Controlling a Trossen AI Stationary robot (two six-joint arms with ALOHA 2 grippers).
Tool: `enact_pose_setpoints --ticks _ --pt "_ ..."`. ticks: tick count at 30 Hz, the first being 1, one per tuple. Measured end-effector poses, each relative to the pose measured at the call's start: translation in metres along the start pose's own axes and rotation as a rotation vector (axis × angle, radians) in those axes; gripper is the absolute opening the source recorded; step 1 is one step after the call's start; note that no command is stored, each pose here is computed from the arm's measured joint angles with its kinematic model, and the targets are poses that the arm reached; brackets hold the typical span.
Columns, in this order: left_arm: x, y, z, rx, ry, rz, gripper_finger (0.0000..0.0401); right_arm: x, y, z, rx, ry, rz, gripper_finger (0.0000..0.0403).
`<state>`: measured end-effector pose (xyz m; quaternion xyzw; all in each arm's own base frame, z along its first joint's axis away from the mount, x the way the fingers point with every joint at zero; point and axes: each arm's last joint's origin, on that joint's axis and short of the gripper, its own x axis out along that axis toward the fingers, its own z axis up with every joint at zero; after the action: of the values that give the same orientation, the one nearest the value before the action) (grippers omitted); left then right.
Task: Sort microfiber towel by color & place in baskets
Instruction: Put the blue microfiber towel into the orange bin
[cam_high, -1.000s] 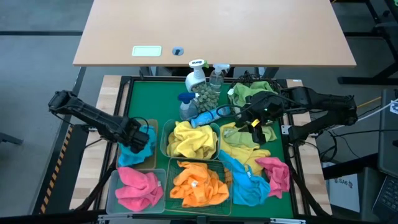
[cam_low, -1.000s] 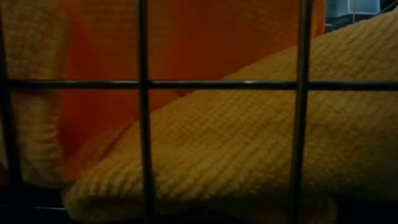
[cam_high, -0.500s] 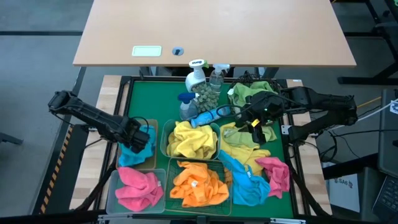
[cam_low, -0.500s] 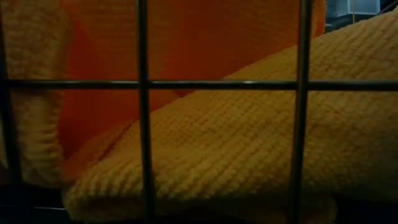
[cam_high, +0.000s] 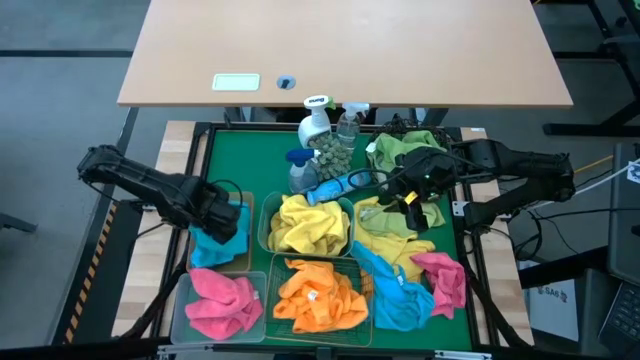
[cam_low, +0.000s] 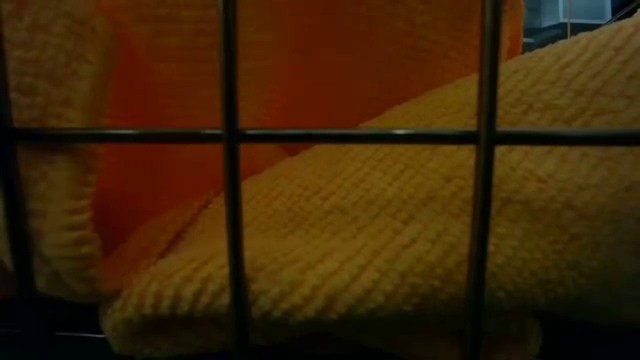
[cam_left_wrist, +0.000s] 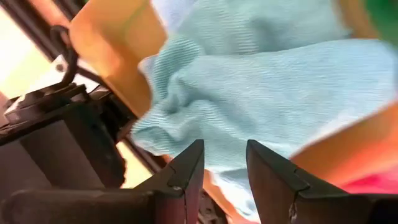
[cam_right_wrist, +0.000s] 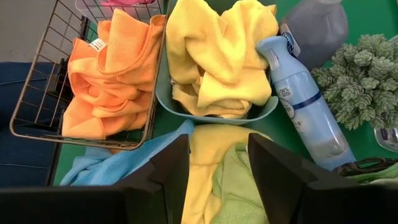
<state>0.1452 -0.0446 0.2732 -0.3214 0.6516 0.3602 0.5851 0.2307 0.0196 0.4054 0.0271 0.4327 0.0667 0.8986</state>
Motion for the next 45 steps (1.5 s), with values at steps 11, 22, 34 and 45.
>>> enact_pose_setpoints --ticks 11,22,34,45 --pt "-0.025 -0.035 0.007 0.115 -0.150 -0.396 0.0114 0.003 0.029 -0.003 0.054 0.043 0.173 0.0166" --pt "-0.053 -0.073 0.004 0.354 -0.424 -0.810 0.0114 0.042 0.104 -0.055 0.202 0.234 0.126 0.0166" --pt "-0.056 -0.077 -0.003 0.431 -0.450 -0.841 0.0114 0.074 0.137 -0.114 0.443 0.382 0.047 0.0166" --pt "-0.055 -0.078 -0.012 0.473 -0.496 -0.819 0.0114 0.082 0.156 -0.129 0.392 0.257 0.073 0.0166"
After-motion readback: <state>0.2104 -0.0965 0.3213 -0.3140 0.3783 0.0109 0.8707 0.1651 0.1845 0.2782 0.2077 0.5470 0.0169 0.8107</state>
